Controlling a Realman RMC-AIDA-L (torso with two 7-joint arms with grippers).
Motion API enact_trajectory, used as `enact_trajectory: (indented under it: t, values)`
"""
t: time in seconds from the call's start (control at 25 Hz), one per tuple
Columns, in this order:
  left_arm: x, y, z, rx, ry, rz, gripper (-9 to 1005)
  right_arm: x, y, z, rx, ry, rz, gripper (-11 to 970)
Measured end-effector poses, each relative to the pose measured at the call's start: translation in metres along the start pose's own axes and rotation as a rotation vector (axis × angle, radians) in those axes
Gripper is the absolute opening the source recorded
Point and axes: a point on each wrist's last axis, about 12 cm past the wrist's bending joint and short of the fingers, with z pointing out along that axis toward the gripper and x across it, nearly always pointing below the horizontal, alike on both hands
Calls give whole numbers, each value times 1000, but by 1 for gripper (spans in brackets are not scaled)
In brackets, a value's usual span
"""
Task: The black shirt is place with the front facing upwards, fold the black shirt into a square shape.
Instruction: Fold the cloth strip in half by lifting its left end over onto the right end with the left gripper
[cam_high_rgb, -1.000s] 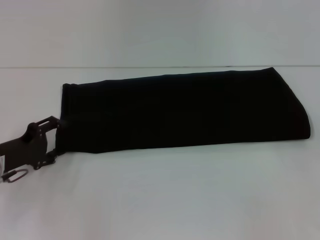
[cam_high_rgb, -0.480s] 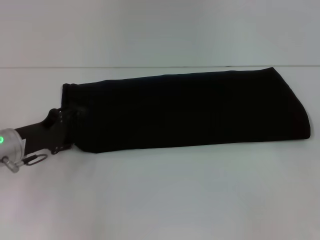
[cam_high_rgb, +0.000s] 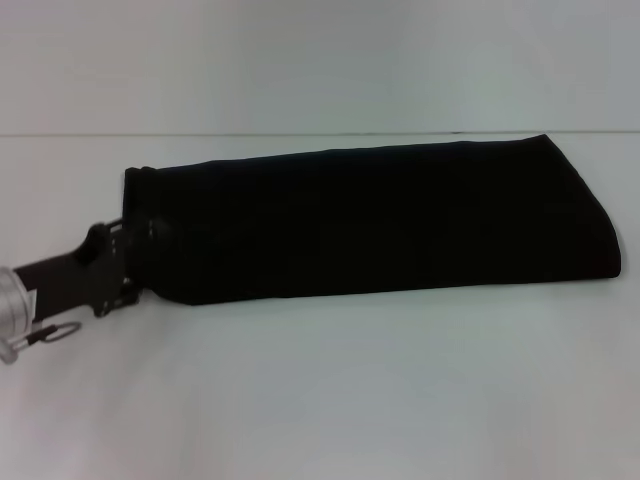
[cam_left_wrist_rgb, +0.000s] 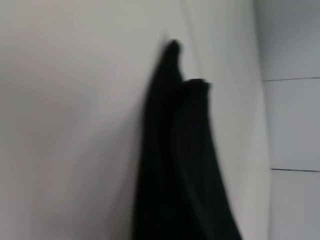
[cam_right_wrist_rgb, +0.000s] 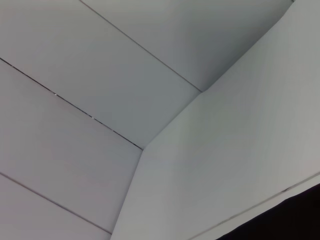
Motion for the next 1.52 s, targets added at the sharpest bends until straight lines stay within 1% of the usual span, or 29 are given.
enact_trajectory:
  t: [0.12, 0.24, 0.44, 0.68, 0.92, 1.24, 1.36, 1.52]
  values:
    - [1, 5, -1, -35, 4, 1, 792, 1, -1, 0, 1, 0, 2, 945]
    - [0, 5, 3, -57, 1, 10, 792, 2, -1, 0, 1, 1, 5, 945]
    - [-2, -2, 17, -83, -11, 28, 790, 4, -1, -1, 2, 6, 6, 945]
    - [-3, -11, 28, -90, -17, 57, 788, 9, -4, -3, 2, 8, 14, 944]
    - [-1, -20, 33, -94, 23, 124, 786, 10, -6, -6, 6, 5, 18, 944]
    - [-1, -17, 29, -91, 17, 165, 578, 6, -6, -9, 6, -3, 15, 944]
    - [-3, -17, 29, -91, 11, 198, 472, 6, -6, -9, 5, -5, 14, 944]
    - [-7, -19, 27, -76, -15, 270, 320, 6, -6, -9, 6, -7, 15, 944]
